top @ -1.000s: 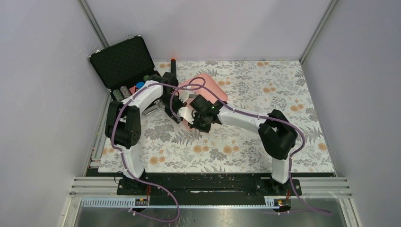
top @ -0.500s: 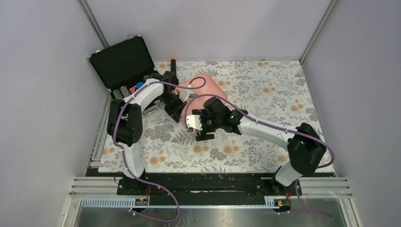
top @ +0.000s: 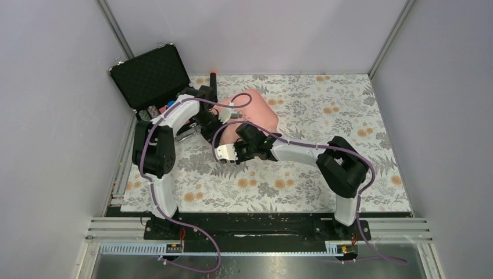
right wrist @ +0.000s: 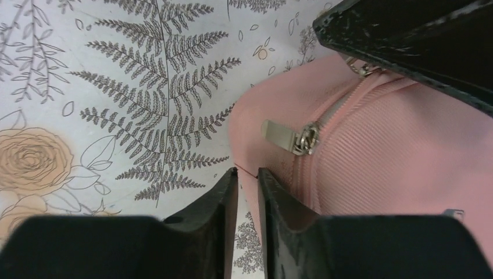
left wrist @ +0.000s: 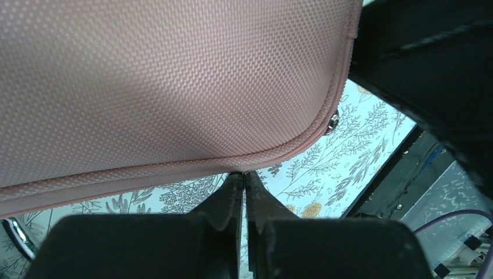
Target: Organize the medicine kit
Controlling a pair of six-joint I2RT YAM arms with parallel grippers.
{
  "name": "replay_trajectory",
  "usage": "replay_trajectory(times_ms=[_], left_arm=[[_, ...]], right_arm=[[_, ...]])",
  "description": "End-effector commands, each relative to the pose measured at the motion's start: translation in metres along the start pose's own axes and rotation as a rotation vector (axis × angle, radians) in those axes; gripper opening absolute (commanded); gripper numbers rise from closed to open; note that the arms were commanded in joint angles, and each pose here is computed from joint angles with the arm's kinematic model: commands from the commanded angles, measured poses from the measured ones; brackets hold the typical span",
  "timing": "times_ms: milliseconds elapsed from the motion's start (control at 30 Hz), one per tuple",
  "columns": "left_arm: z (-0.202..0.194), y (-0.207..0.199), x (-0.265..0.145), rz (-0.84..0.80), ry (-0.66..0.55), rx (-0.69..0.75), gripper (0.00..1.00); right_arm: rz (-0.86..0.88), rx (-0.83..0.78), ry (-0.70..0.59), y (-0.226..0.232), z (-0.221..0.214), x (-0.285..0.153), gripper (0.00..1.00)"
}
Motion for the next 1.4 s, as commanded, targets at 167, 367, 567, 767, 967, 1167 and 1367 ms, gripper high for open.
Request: replay_trajectory(times_ms=[167, 367, 567, 767, 967, 1167, 1367], left_arm=[[0.006, -0.031, -0.003, -0.292, -0.108, -0.023, 0.00], [0.017, -0.055, 0.010, -0.533, -0.199, -0.005, 0.00], [0.030, -0.066, 0.034, -0.626, -0.203, 0.042, 0.00], [0.030, -0.061, 0.031, -0.626, -0.193, 0.013, 0.00], [-0.003, -0.041, -0.001, -0.482, -0.190, -0.061, 0.00], [-0.043, -0.047, -0.009, -0.305, -0.088, -0.081, 0.00], [-0.063, -0.048, -0.007, -0.140, 0.014, -0.058, 0.00]], right_arm=[[-0.164, 0.012, -0.057, -0.032, 0.021, 0.014, 0.21], [-0.143, 0.060, -0.057, -0.032, 0.022, 0.021, 0.19], [-0.136, 0.084, -0.078, -0.033, 0.026, 0.020, 0.19], [-0.102, 0.091, -0.052, -0.018, 0.020, -0.006, 0.20], [-0.170, 0.187, -0.086, -0.010, 0.005, -0.072, 0.37], [-0.264, 0.791, -0.245, -0.073, -0.044, -0.133, 0.77], [-0.187, 1.164, -0.345, -0.127, -0.057, -0.114, 0.94]])
Point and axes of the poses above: each gripper's point midway between its finger pads, its own x axis out along the fingers, its own y axis along the line the jaws close on, z = x × y, the point moved 10 cm from there along -x, back along the fingers, and after that the axes turned 15 degrees about x, right-handed, at the moved point
